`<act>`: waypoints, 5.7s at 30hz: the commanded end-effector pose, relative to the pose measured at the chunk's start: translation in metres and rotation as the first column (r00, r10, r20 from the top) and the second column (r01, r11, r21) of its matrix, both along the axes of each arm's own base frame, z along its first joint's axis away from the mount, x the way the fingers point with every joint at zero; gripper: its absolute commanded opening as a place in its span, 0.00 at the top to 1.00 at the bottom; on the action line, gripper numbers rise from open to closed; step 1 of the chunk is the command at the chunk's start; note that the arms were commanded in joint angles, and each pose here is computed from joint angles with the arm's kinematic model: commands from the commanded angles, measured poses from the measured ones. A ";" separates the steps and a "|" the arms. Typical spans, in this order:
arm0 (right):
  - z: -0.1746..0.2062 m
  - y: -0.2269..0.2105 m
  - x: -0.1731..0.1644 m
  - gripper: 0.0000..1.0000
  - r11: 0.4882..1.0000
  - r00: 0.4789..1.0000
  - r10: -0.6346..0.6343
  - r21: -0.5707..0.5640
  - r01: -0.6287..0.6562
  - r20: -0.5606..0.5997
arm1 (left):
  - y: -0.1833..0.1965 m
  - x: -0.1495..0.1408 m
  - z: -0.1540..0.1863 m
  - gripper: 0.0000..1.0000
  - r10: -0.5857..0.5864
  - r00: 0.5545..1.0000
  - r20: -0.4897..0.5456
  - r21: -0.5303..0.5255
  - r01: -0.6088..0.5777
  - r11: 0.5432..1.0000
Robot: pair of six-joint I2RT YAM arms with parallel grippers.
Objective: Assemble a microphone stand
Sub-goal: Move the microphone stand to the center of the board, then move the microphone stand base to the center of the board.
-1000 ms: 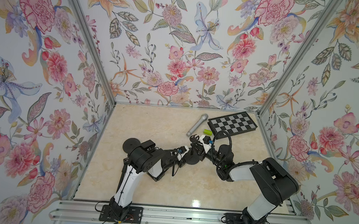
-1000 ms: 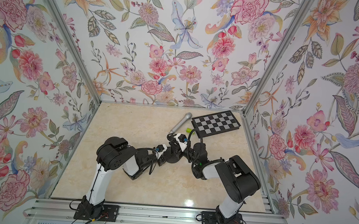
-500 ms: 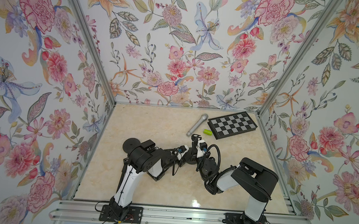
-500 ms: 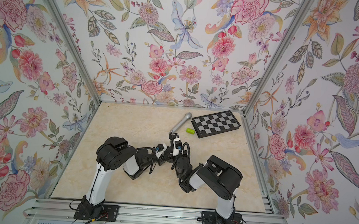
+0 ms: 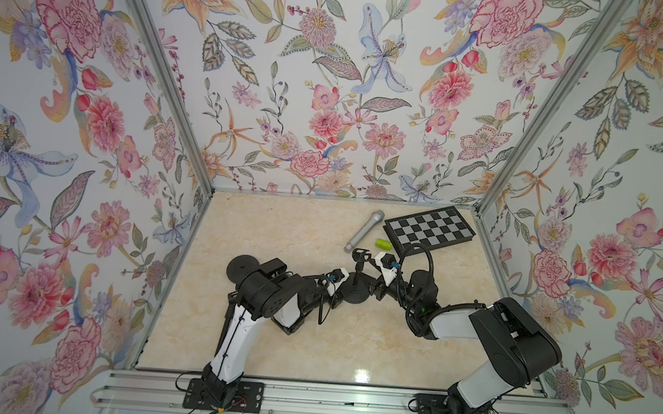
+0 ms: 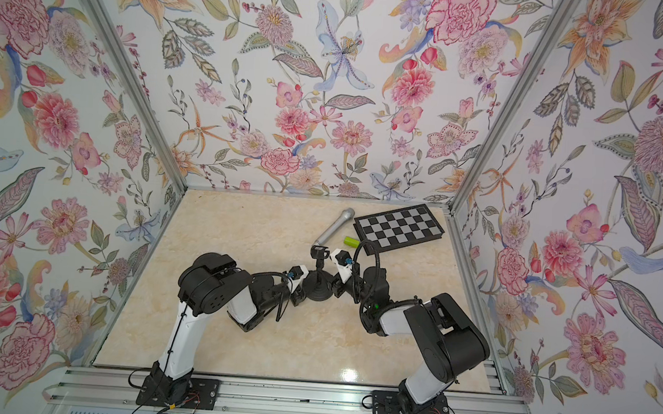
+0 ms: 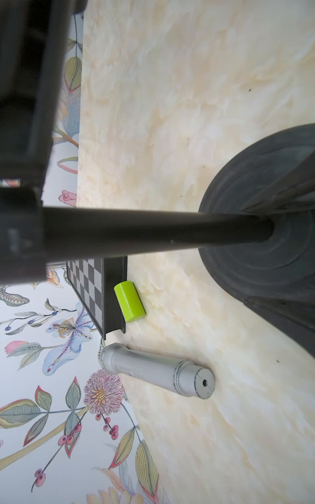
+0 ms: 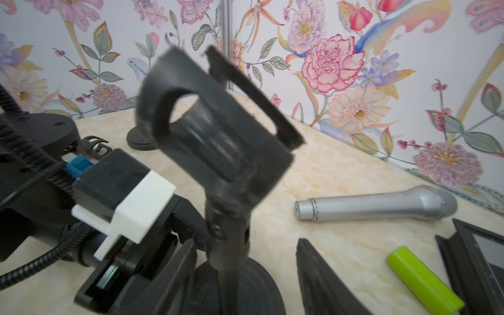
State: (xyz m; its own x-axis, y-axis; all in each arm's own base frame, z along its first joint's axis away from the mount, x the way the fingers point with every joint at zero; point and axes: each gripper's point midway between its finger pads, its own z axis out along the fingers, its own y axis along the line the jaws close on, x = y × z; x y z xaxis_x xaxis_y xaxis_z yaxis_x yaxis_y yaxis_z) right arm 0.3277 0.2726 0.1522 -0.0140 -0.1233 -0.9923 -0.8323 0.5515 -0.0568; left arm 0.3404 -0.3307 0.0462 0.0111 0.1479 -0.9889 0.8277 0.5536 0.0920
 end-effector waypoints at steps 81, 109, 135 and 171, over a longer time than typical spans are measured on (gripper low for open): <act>0.069 -0.296 0.135 1.00 0.312 0.311 -0.950 0.118 0.943 0.020 | 0.053 -0.011 0.028 0.41 0.185 0.979 0.089 -0.073 -0.179 0.981; 0.026 -0.284 0.063 0.35 0.412 0.377 -0.837 -0.003 0.911 -0.397 | 0.103 0.006 0.083 0.32 0.440 0.896 0.052 -0.219 -0.420 0.881; 0.010 -0.058 0.025 0.00 0.876 0.758 -0.479 -0.188 0.444 -0.443 | 0.258 0.085 0.060 0.17 0.826 0.260 -0.501 0.541 -0.650 0.533; 0.006 0.014 0.023 0.00 0.940 0.871 -0.339 -0.178 0.292 -0.355 | 0.311 0.035 -0.023 0.01 0.780 -0.019 -0.625 0.689 -0.484 0.540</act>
